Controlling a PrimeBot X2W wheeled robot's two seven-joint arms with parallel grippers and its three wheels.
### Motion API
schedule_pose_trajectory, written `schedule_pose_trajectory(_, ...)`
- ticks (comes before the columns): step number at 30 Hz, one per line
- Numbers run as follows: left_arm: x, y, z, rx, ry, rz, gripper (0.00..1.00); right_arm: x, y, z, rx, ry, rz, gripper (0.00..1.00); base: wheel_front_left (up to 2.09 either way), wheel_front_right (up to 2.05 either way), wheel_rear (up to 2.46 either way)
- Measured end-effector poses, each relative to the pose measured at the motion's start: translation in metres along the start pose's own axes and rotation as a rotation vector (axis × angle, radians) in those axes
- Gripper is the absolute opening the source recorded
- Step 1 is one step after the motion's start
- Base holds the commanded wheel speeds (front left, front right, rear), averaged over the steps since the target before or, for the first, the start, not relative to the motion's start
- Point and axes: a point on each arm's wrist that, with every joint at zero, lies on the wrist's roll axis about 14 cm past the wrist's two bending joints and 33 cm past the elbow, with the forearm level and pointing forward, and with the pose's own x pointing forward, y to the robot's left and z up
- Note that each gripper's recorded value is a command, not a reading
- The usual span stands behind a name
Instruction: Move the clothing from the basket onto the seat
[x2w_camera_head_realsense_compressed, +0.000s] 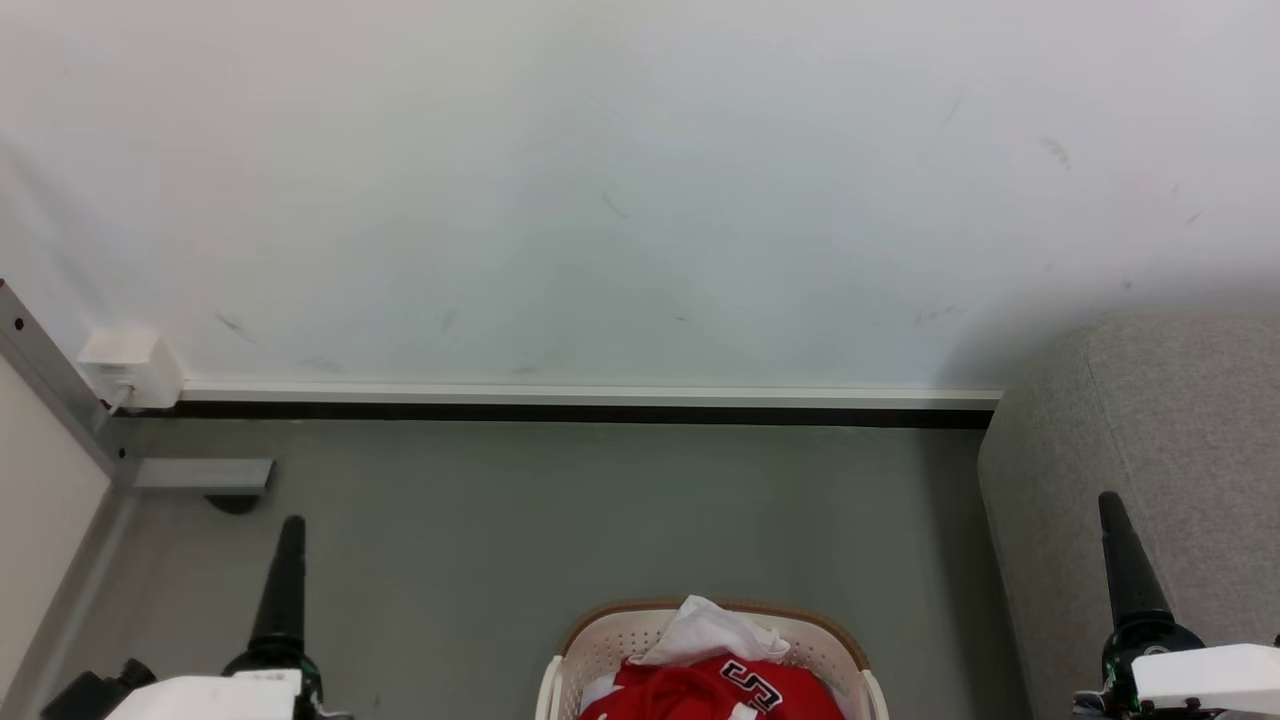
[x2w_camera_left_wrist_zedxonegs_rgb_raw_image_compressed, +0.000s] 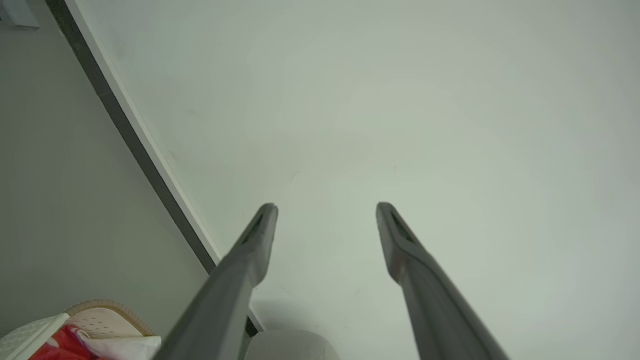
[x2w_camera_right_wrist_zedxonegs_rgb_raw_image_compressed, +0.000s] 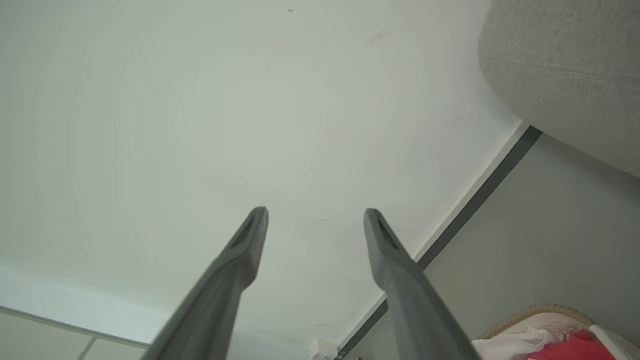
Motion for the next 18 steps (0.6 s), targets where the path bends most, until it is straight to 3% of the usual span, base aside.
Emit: schedule_pose_trajectory(18,0.001,-0.016,-0.009,0.406,0.006,-0.053,1.0,0.0,0.009,-0.005,-0.336,0.018,0.045,1.0,0.0,0.0,0.0)
